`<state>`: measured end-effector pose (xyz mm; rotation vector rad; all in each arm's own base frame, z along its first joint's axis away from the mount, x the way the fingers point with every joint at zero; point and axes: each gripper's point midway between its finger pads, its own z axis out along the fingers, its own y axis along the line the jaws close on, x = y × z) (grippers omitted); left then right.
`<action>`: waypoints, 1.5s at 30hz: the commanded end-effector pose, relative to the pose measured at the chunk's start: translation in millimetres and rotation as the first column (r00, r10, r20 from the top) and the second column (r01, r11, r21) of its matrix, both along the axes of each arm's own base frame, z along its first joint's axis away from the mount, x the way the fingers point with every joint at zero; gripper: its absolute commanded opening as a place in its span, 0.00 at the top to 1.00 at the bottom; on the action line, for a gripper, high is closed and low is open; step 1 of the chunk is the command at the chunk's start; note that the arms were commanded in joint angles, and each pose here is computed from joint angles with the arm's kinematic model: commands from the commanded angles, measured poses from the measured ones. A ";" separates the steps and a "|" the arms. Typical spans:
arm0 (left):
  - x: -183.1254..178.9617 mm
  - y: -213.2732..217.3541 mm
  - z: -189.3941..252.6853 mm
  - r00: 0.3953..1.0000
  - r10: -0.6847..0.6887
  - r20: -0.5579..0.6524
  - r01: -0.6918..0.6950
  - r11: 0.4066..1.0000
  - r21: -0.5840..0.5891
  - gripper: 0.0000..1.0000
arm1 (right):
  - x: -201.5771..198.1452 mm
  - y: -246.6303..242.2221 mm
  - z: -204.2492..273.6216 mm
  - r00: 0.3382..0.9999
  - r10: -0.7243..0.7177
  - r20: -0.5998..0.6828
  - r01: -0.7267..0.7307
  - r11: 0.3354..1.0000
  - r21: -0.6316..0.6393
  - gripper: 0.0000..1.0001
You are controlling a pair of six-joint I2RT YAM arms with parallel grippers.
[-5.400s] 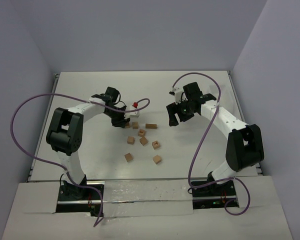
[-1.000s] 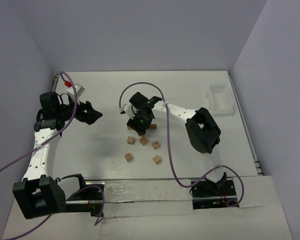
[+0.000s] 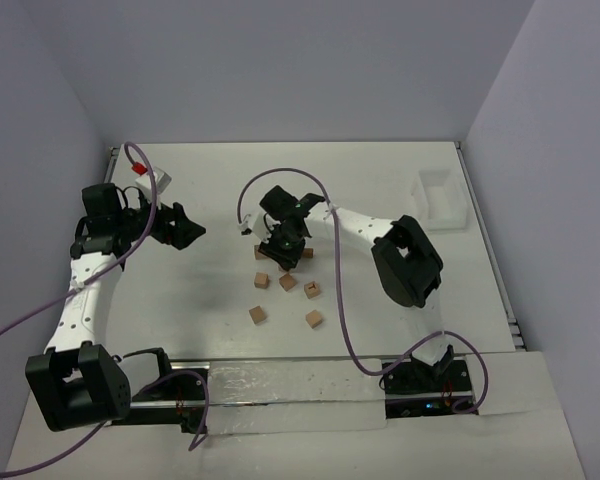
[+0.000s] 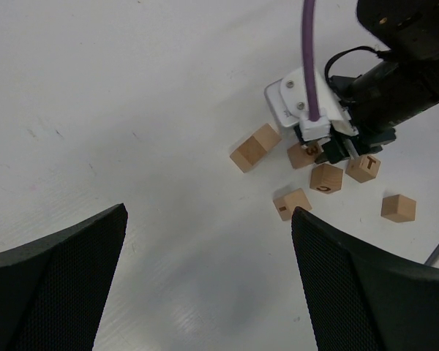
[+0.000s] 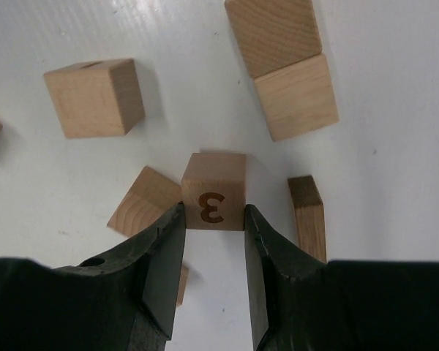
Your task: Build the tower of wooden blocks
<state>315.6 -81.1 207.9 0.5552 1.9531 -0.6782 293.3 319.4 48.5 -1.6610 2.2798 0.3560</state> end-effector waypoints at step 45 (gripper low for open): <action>21.4 18.4 -22.3 0.997 0.029 -0.075 -0.039 0.990 -0.132 0.01 | 52.6 27.9 47.9 0.908 0.405 0.105 -0.408 0.913 0.000 0.97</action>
